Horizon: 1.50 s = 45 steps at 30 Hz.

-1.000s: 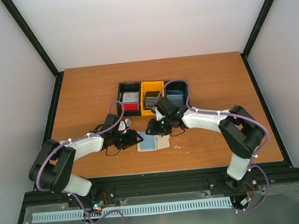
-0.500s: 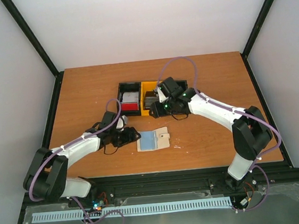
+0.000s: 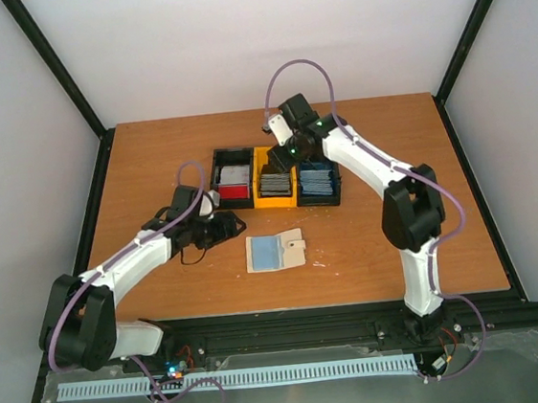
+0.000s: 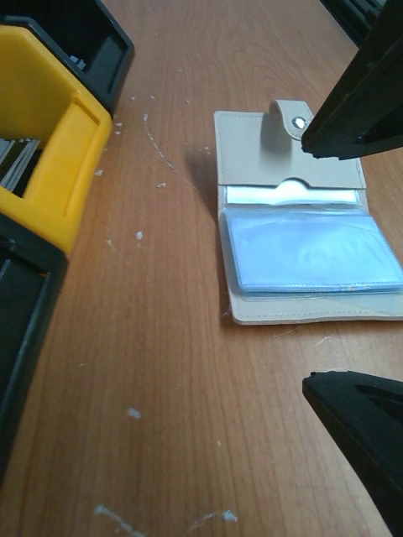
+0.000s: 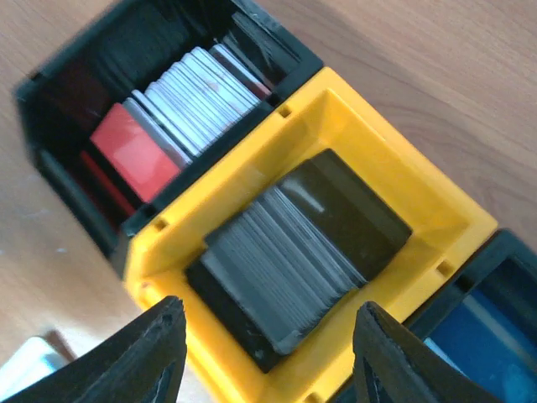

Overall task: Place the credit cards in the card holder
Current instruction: Adjust the storage box at the center of the board.

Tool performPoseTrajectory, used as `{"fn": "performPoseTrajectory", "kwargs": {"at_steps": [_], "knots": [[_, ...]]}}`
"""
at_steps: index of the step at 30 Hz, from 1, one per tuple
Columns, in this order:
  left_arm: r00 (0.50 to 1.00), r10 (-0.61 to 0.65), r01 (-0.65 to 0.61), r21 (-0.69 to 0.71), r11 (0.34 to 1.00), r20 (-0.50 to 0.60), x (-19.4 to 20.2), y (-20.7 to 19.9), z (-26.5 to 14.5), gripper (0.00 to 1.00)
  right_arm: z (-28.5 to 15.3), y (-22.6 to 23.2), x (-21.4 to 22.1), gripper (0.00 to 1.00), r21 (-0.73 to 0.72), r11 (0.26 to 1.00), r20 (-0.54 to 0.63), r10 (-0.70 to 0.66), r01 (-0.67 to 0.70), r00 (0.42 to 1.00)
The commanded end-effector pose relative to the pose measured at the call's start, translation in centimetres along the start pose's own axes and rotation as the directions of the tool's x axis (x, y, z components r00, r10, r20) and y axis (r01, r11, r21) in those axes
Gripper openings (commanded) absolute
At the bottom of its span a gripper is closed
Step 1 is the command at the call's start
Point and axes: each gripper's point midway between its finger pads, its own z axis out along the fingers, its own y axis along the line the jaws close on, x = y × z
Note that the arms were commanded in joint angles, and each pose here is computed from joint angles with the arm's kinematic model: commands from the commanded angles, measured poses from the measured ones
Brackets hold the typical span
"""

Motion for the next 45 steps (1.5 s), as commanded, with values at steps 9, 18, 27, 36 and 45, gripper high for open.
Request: {"fn": "performPoseTrajectory", "kwargs": {"at_steps": [9, 18, 27, 36, 45], "knots": [[0.996, 0.05, -0.053, 0.036, 0.998, 0.068, -3.5, -1.4, -2.7, 0.71, -1.5, -7.8, 1.4, 0.54, -0.087, 0.984, -0.101, -0.164, 0.156, 0.981], [0.993, 0.093, -0.096, 0.046, 0.994, 0.069, -5.7, -1.9, -1.9, 0.71, 0.2, -10.6, 5.5, 0.54, -0.086, 0.918, -0.168, -0.397, 0.387, 0.903], [0.995, 0.089, -0.091, 0.059, 0.994, 0.044, -6.2, -2.1, -0.9, 0.7, 3.3, -12.5, 5.8, 0.45, -0.097, 0.898, -0.214, -0.439, 0.428, 0.873], [0.997, 0.067, -0.068, 0.047, 0.997, 0.028, -6.0, -1.7, -0.4, 0.7, 5.8, -13.5, 7.0, 0.47, -0.088, 0.909, -0.237, -0.417, 0.408, 0.878], [0.996, 0.073, -0.075, 0.037, 0.997, 0.042, -6.4, -1.7, -0.6, 0.7, 7.1, -13.2, 8.1, 0.47, -0.123, 0.912, -0.248, -0.411, 0.392, 0.877]]}}
